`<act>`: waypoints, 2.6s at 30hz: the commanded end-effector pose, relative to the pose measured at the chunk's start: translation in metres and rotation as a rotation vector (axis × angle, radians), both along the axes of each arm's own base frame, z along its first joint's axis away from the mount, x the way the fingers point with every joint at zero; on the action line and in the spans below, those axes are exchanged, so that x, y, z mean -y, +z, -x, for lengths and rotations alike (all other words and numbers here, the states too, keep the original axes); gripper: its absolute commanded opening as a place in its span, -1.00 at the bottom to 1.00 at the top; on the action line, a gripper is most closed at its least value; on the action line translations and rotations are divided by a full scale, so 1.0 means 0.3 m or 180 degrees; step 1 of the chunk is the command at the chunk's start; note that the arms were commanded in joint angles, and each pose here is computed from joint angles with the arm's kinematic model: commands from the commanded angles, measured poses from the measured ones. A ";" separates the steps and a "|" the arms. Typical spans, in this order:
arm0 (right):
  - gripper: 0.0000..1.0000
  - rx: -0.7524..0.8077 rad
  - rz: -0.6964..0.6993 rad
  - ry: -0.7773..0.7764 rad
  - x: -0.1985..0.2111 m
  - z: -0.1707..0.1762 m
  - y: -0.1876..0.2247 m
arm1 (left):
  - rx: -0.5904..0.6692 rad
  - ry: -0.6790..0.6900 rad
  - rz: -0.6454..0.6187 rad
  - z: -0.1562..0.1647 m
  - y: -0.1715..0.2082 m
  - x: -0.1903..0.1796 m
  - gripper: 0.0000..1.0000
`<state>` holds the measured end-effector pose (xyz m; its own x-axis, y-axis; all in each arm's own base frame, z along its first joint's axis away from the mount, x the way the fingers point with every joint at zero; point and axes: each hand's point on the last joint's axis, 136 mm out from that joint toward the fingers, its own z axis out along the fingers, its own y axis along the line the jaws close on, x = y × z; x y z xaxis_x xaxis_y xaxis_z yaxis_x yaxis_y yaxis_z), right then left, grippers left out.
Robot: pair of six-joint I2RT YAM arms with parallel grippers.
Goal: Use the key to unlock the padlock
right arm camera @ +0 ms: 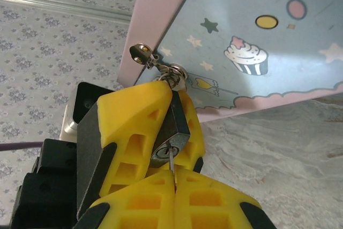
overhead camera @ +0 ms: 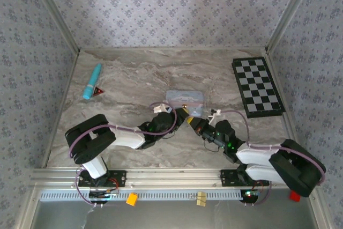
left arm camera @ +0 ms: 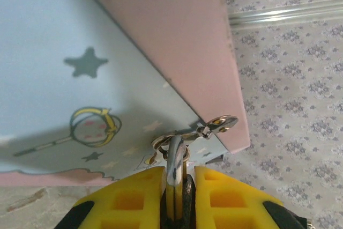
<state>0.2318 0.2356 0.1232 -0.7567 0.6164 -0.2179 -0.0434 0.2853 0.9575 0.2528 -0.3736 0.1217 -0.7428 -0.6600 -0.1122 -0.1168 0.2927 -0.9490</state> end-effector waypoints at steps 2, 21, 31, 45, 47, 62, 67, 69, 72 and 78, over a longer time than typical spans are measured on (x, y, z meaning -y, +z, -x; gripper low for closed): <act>-1.00 0.0565 -0.0498 -0.0448 0.006 -0.129 0.235 | -0.0091 -0.1407 0.0434 0.309 0.113 0.225 -1.00; -1.00 0.0132 0.0047 -0.0402 0.032 -0.055 0.043 | -0.0405 -0.1225 0.0374 0.280 -0.003 0.177 -1.00; -0.85 0.0098 0.0095 -0.0369 0.032 -0.044 0.023 | -0.0454 -0.1123 0.0377 0.262 -0.018 0.159 -1.00; -0.49 0.0057 0.0181 -0.0385 0.056 -0.014 -0.002 | -0.0467 -0.0950 0.0341 0.227 -0.029 0.125 -1.00; -0.42 0.0066 0.0194 -0.0392 0.062 -0.009 0.000 | -0.0480 -0.0922 0.0332 0.221 -0.036 0.120 -1.00; -0.17 0.0117 0.0190 -0.0479 0.116 0.031 0.008 | -0.0556 -0.0705 0.0327 0.163 -0.048 0.078 -1.00; -0.14 0.0164 0.0189 -0.0488 0.117 0.062 0.022 | -0.0563 -0.0607 0.0319 0.133 -0.048 0.062 -1.00; -0.12 0.0145 0.0230 -0.0518 0.121 0.074 0.008 | -0.0561 -0.0578 0.0333 0.122 -0.044 0.059 -1.00; -0.09 0.0097 0.0225 -0.0556 0.127 0.087 -0.015 | -0.0567 -0.0533 0.0352 0.107 -0.041 0.053 -1.00; -0.06 0.0016 0.0261 -0.0534 0.108 0.110 -0.039 | -0.0560 -0.0452 0.0346 0.081 -0.036 0.038 -1.00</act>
